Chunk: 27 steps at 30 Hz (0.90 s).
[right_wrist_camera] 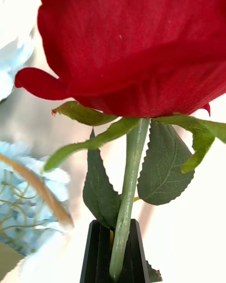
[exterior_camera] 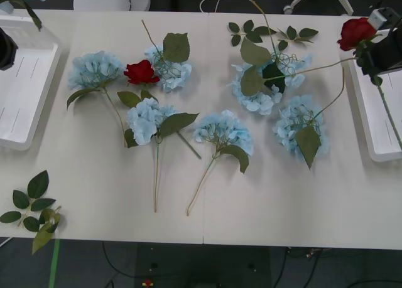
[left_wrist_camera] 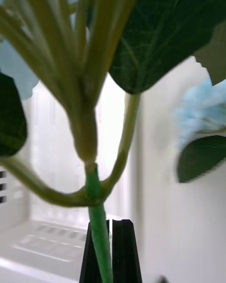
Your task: Place the red flowers into the right box and the blue flowers into the left box. If a person shows an open palm, hand one flower to the person first, then continue sorting.
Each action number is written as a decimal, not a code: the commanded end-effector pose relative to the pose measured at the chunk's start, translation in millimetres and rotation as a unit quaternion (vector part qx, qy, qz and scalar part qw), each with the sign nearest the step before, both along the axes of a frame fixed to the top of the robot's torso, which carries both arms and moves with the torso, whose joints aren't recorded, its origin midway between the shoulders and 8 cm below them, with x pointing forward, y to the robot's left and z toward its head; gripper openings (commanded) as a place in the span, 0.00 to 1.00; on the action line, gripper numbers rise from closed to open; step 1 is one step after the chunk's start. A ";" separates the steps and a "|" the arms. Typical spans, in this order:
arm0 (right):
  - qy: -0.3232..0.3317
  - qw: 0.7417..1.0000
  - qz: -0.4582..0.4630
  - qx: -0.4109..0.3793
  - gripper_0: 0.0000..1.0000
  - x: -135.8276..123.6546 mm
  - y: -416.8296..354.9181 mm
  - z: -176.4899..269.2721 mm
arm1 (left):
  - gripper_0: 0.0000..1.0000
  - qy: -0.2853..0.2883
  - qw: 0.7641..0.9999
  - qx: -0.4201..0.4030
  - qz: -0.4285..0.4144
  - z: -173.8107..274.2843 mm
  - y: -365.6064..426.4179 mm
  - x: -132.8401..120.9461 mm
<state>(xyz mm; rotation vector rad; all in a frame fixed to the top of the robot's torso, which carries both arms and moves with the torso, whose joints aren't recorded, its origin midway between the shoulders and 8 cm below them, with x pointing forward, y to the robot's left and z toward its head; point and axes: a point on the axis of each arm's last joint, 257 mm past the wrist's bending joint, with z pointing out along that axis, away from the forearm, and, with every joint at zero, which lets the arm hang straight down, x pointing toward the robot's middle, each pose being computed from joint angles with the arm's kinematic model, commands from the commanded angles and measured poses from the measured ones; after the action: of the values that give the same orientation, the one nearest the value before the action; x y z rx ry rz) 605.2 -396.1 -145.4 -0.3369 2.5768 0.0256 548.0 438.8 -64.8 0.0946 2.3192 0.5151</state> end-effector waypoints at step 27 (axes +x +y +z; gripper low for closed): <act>-0.122 0.954 -0.122 -0.244 0.00 34.0 -178.9 14.3 | 0.88 -0.030 0.973 0.229 -0.002 8.2 169.1 45.5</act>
<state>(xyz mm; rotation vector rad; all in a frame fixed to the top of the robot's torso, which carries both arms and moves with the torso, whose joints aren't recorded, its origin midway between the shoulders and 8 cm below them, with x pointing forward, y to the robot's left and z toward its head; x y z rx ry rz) 622.2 -590.3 -143.2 -0.1908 2.3776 -0.7327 580.4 615.0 -79.3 0.3147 2.1538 1.0464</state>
